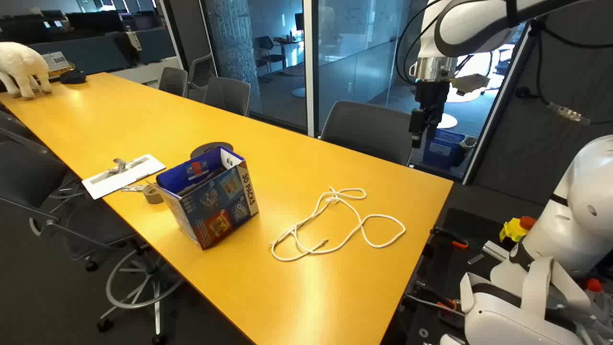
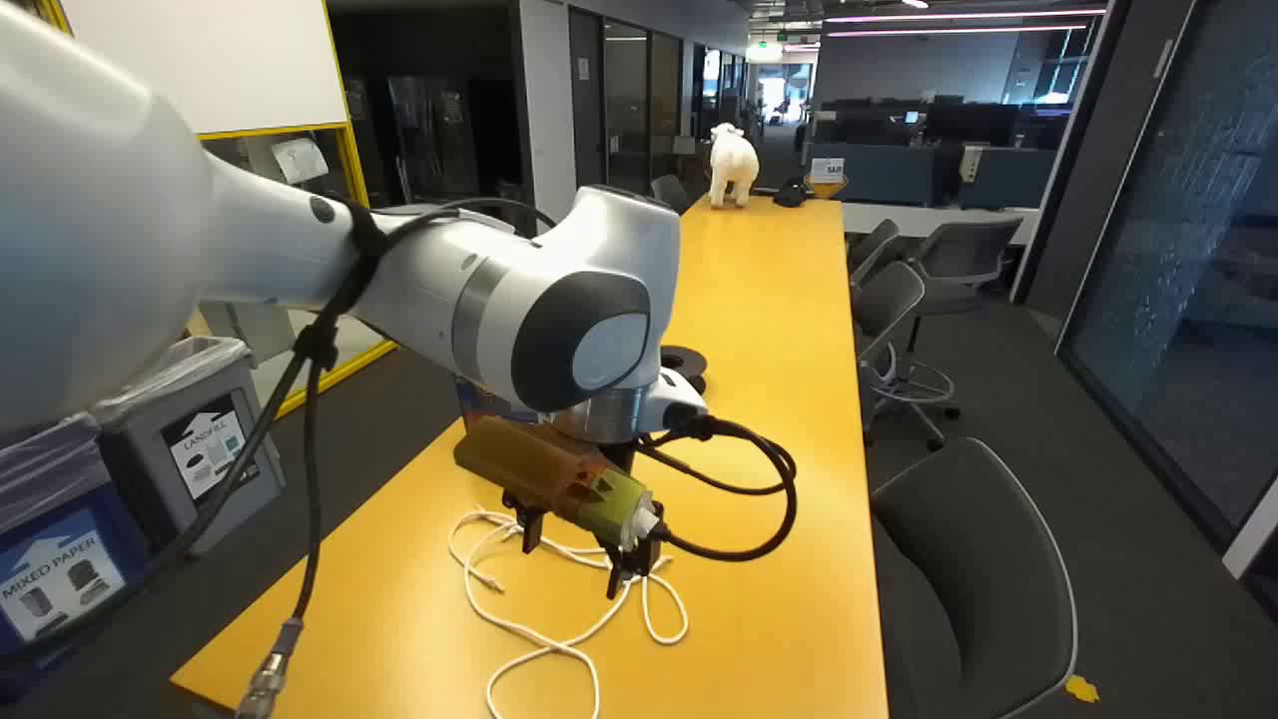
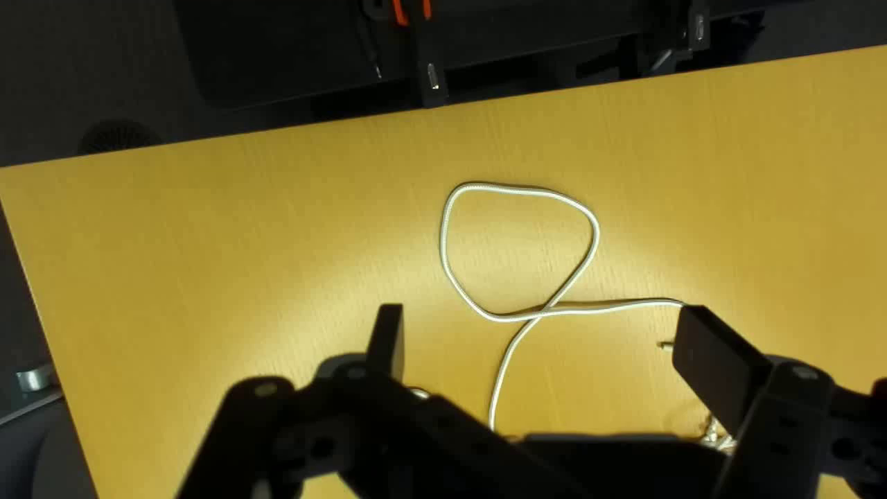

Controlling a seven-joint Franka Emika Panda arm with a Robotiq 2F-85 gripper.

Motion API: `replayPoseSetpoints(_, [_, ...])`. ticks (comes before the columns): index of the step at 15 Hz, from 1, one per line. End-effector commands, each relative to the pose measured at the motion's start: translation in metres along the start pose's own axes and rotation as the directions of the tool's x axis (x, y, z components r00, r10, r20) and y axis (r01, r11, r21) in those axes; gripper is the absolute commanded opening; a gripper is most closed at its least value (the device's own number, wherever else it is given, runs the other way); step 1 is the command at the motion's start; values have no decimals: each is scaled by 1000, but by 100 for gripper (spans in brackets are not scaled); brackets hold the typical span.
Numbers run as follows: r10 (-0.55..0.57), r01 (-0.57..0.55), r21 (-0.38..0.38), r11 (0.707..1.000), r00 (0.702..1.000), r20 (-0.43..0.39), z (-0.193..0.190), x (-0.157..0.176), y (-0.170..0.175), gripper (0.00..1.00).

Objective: Put the ropes inside the box.

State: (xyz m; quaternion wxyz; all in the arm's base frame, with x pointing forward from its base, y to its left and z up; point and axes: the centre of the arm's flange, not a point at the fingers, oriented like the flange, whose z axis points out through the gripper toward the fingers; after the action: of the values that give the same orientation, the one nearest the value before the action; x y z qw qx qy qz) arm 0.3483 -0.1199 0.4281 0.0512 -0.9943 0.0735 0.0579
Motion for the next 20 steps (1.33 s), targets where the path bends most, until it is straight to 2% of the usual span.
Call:
replayPoseSetpoints(1, [0, 0, 0, 1000, 1000, -2, -1, 0, 0, 100])
replayPoseSetpoints(6, [0, 0, -1, 1000, 1000, -7, -3, 1, 0, 100])
replayPoseSetpoints(9, [10, -10, -22, 1000, 1000, 1, 12, 15, -15, 100])
replayPoseSetpoints(13, [-34, 33, -114, 993, 999, -6, 40, 51, -47, 100])
replayPoseSetpoints(16, [-115, 111, -213, 971, 993, -7, 70, 85, -67, 100])
replayPoseSetpoints(20, [-261, 254, -323, 912, 965, 20, 108, 136, -74, 100])
